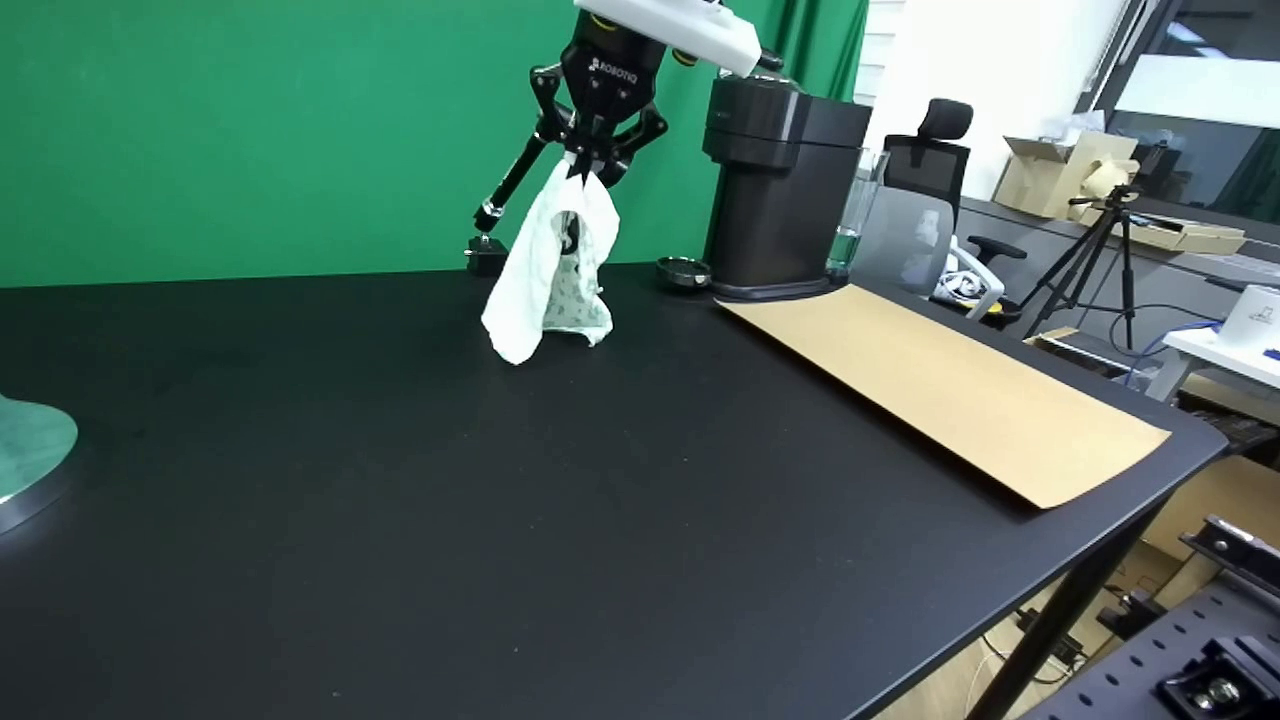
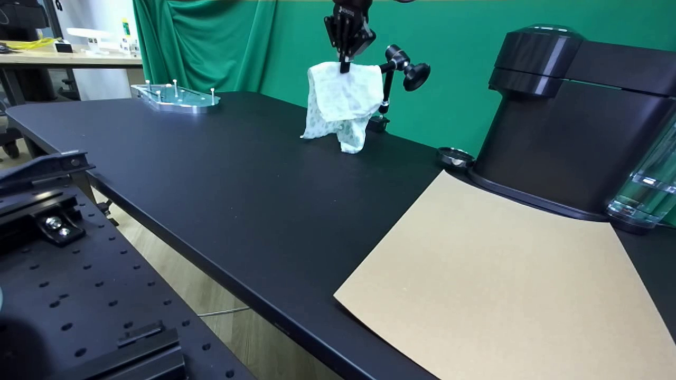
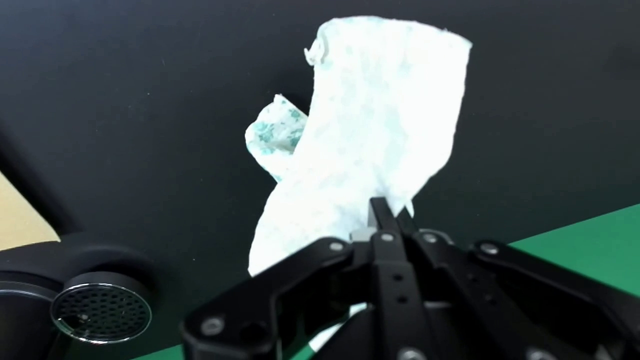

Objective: Put the cloth on the table

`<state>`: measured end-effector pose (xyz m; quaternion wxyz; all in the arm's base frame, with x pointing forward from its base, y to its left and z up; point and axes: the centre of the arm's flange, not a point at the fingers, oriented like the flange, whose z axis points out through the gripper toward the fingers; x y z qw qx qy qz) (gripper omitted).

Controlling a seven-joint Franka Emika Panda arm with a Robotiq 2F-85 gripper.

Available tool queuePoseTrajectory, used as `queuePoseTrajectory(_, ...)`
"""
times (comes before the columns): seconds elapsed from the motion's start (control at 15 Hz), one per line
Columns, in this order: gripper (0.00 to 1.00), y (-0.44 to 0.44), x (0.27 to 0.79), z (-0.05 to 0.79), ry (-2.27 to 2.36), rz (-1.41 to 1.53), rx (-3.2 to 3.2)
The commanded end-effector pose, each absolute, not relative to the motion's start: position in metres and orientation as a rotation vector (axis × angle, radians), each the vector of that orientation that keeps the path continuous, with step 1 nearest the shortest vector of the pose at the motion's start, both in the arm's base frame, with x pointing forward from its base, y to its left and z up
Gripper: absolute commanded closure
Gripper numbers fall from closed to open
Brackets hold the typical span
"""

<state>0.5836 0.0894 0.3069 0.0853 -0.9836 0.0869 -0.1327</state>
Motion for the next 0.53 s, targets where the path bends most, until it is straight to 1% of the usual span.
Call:
queuePoseTrajectory(0.0,1.00,0.091,0.562,0.322,0.314,-0.382,-2.916)
queuePoseTrajectory(0.47,1.00,0.072,0.503,0.310,0.411,-0.331,-2.947)
